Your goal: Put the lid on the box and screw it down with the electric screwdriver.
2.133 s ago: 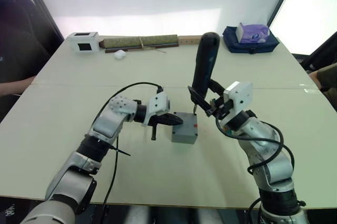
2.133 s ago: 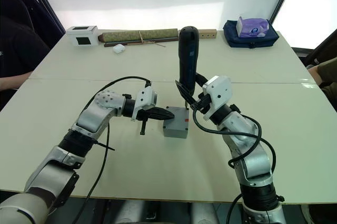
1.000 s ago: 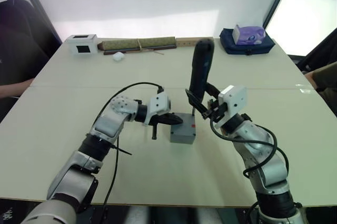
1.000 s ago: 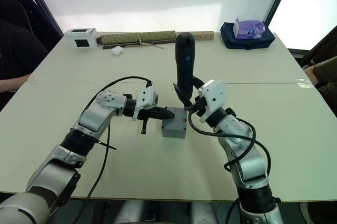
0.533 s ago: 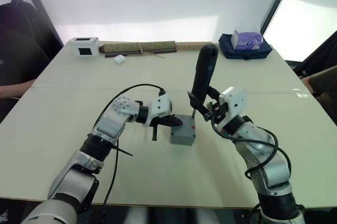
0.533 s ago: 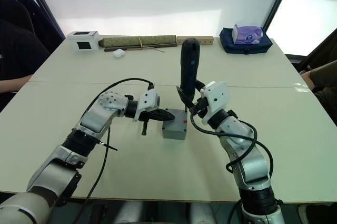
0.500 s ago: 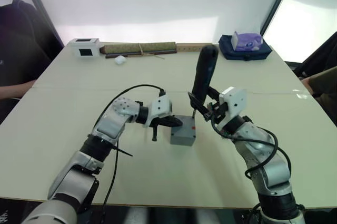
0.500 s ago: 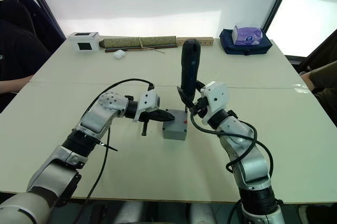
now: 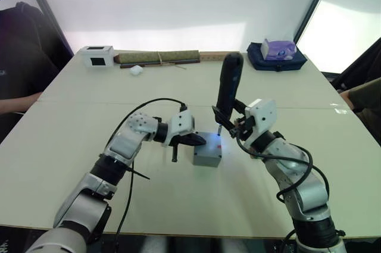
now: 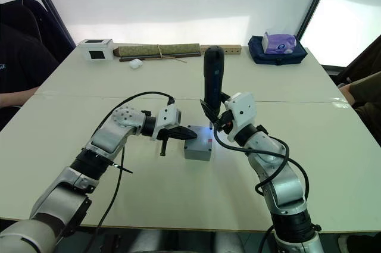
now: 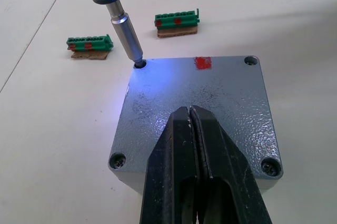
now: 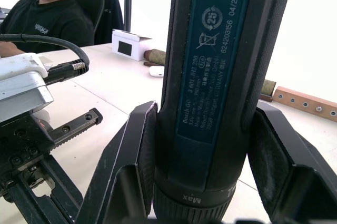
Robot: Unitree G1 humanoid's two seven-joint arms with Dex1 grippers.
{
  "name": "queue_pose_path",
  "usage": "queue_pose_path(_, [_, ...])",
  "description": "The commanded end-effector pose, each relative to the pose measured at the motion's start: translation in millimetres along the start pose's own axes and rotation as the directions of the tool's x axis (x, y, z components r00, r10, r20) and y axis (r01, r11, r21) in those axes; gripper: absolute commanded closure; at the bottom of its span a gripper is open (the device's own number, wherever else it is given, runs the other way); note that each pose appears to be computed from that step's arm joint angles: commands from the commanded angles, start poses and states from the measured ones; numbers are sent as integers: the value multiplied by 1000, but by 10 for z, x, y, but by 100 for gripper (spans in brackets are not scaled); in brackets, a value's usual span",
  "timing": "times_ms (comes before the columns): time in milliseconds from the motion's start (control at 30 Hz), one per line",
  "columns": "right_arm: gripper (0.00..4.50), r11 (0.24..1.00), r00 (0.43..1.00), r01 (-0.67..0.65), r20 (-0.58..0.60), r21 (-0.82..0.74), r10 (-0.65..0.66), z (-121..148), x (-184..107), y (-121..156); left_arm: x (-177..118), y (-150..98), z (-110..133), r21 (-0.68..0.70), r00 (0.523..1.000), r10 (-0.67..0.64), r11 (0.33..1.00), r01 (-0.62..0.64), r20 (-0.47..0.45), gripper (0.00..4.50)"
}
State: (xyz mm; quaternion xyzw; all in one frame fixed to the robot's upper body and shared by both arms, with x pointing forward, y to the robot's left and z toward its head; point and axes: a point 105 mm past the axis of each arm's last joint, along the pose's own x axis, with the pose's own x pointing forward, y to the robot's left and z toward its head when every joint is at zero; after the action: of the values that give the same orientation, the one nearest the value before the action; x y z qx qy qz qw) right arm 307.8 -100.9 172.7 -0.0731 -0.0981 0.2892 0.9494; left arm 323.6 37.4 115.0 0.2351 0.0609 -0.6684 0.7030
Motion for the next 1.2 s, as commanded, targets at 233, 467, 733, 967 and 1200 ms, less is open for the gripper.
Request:
queue_pose_path(233, [265,999,994,52,-92,-13,-52,-199,-59,-158,35,-62,-59,-22,1000,-20,1000,20,-24,450])
queue_pose_path(467, [265,999,990,54,127,3,-54,640,17,-337,6,-62,83,-1,1000,-23,1000,23,13,450])
queue_pose_path(733, [265,959,980,201,-59,201,-193,876,-59,-939,-105,-31,434,53,994,-21,998,15,109,450])
queue_pose_path(967, [265,936,763,342,-606,86,-223,375,-467,-1286,-386,-47,828,101,978,-16,995,-5,209,450])
queue_pose_path(1200, [265,914,523,404,-832,48,-187,-79,-938,-1457,-599,-120,936,127,975,3,991,-32,222,450])
